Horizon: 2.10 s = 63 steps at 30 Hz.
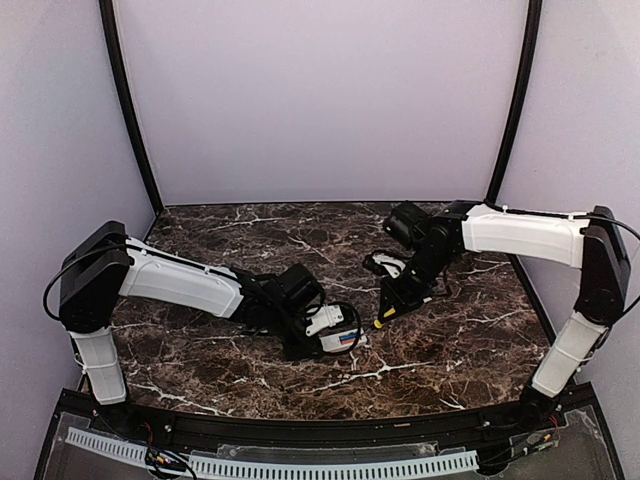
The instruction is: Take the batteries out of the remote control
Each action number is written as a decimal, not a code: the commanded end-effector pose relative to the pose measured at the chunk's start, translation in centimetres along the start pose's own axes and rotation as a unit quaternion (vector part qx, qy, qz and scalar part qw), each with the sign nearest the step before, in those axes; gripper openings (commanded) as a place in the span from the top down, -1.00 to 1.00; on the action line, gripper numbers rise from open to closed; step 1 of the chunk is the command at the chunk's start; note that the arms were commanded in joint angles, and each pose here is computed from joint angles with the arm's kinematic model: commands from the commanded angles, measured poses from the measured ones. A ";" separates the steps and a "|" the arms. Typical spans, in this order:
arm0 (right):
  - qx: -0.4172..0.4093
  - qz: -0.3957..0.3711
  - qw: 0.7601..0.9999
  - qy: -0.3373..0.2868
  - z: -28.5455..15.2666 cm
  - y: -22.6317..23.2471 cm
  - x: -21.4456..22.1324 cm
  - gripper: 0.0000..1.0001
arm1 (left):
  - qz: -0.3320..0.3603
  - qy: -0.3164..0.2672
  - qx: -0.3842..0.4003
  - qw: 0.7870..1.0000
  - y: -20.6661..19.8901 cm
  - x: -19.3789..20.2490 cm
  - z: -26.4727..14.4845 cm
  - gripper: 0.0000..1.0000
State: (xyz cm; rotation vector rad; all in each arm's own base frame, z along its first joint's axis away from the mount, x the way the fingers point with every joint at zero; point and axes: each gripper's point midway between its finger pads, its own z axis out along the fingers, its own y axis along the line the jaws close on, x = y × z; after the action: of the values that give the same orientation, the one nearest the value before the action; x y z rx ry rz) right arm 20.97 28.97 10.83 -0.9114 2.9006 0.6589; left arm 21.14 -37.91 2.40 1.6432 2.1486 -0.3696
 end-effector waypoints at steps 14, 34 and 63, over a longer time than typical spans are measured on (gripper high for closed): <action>-0.245 -0.020 0.969 0.011 2.2 4.1 2.8 1.00 | 0.017 -0.024 -0.016 0.999 0.2 -0.1 0.2 0.99; -0.338 -0.045 0.939 -0.039 0.6 5.2 2.5 1.00 | 0.027 -0.037 -0.021 0.999 0.2 0.1 0.5 0.99; -0.355 -0.056 0.933 -0.023 0.6 6.2 3.3 1.00 | 0.024 -0.043 -0.027 0.998 0.4 -0.1 0.2 0.99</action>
State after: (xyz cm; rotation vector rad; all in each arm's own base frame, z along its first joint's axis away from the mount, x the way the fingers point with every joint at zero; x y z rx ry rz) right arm 16.35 27.94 7.24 -0.7565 2.9055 1.3850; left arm 21.13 -37.24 2.33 1.6252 2.0861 -0.3608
